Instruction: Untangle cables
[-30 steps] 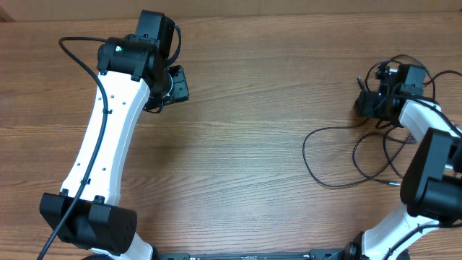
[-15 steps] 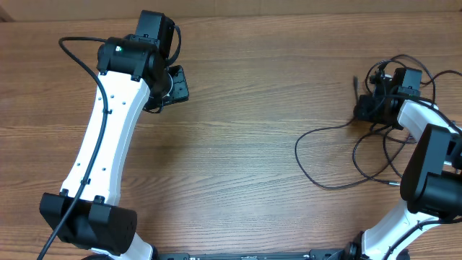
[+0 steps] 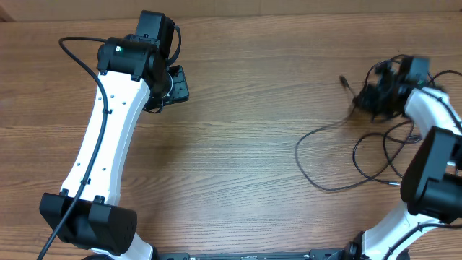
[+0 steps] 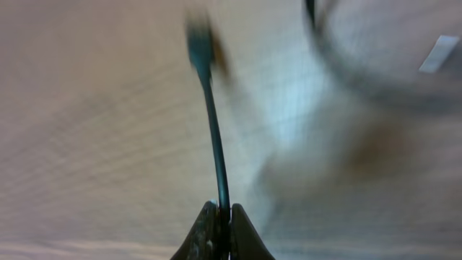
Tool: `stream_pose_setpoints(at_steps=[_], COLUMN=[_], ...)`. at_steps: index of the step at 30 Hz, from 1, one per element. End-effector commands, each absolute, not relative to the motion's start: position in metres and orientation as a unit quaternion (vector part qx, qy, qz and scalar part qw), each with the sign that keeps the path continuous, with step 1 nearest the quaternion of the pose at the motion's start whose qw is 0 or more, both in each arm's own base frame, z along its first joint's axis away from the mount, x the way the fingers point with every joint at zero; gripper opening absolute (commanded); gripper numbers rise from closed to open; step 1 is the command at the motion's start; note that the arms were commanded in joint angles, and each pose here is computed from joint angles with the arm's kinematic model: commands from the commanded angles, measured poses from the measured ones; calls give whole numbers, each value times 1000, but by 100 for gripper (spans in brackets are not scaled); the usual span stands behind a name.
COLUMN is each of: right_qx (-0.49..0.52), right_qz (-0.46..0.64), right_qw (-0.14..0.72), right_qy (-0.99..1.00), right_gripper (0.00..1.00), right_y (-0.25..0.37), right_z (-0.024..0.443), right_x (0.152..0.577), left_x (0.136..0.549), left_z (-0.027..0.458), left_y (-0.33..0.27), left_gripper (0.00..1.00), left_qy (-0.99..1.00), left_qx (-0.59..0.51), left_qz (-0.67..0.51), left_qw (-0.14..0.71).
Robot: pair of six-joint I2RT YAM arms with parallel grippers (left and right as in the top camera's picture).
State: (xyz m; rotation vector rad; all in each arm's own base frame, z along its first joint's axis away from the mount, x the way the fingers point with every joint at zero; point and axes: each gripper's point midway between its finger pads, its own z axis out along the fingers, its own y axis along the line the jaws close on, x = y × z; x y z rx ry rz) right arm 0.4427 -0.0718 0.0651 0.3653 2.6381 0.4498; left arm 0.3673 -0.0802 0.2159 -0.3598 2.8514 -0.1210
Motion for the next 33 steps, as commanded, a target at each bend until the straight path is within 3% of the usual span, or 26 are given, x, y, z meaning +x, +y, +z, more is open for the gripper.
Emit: stream_pose_setpoints(at_steps=[1, 5, 12, 13, 16, 17, 23, 28, 33], right_qx=[157, 235, 360, 370, 356, 343, 252, 150, 78], right_qz=[138, 80, 13, 14, 65, 95, 245, 203, 101], right_qw=[336, 371, 375, 375, 380, 381, 339, 288, 234], right_qy=[918, 895, 854, 850, 851, 853, 873, 924, 964], right_gripper=[4, 4, 4, 8, 72, 82, 88, 100, 100], right_y=[-108, -167, -249, -253, -240, -230, -140, -78, -36], right_z=[175, 220, 224, 224, 227, 229, 231, 209, 186], right_x=[475, 473, 441, 438, 444, 448, 458, 456, 445], left_x=[367, 367, 368, 368, 369, 370, 373, 386, 405], left_z=[225, 225, 225, 225, 226, 226, 227, 232, 240], left_y=[-81, -81, -81, -81, -81, -82, -82, -85, -93], left_gripper=[47, 47, 47, 47, 47, 47, 49, 61, 66], left_qy=[980, 980, 980, 980, 979, 979, 978, 976, 972], left_qx=[-130, -130, -130, -130, -130, -130, -128, -102, -14], left_qz=[-52, -52, -52, -52, -53, -54, -55, -60, -51], left_qw=[141, 142, 143, 143, 146, 147, 154, 183, 229])
